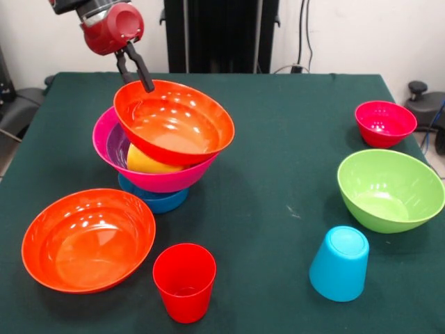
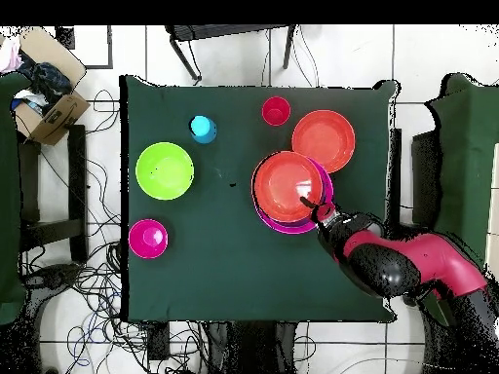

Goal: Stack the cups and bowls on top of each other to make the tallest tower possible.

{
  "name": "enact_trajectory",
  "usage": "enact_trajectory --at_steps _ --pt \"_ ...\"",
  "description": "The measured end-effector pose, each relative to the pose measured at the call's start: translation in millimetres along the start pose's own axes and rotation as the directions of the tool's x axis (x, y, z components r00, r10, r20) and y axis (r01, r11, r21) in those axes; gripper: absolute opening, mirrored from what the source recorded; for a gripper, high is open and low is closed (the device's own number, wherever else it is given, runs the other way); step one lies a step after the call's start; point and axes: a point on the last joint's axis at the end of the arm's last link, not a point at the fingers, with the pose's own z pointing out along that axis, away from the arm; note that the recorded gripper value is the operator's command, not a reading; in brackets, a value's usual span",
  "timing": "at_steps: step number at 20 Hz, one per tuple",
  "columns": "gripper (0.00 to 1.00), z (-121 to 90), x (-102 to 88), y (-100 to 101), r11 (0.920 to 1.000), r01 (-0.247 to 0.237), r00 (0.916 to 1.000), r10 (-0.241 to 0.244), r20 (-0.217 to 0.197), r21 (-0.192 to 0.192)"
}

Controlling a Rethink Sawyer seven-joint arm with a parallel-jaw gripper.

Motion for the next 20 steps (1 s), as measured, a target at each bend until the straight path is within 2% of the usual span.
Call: enact_trajectory --at_steps 8,12,16,18,20 --pt "1.00 -3 -0.5 -5 0.9998 -0.019 0.9997 0.019 0.013 0.009" --pt "1.00 -11 -1.3 -14 0.9998 -0.020 0.9996 0.020 0.019 0.005" --pt "1.00 -23 -1.1 -33 0.9990 -0.010 0.9996 0.011 0.026 -0.044" --pt "1.00 -29 -3.6 -49 0.9972 0.003 0.9995 -0.001 0.031 -0.075" --pt "1.00 -36 -10.7 -75 0.9935 0.013 0.9989 -0.008 0.046 -0.113"
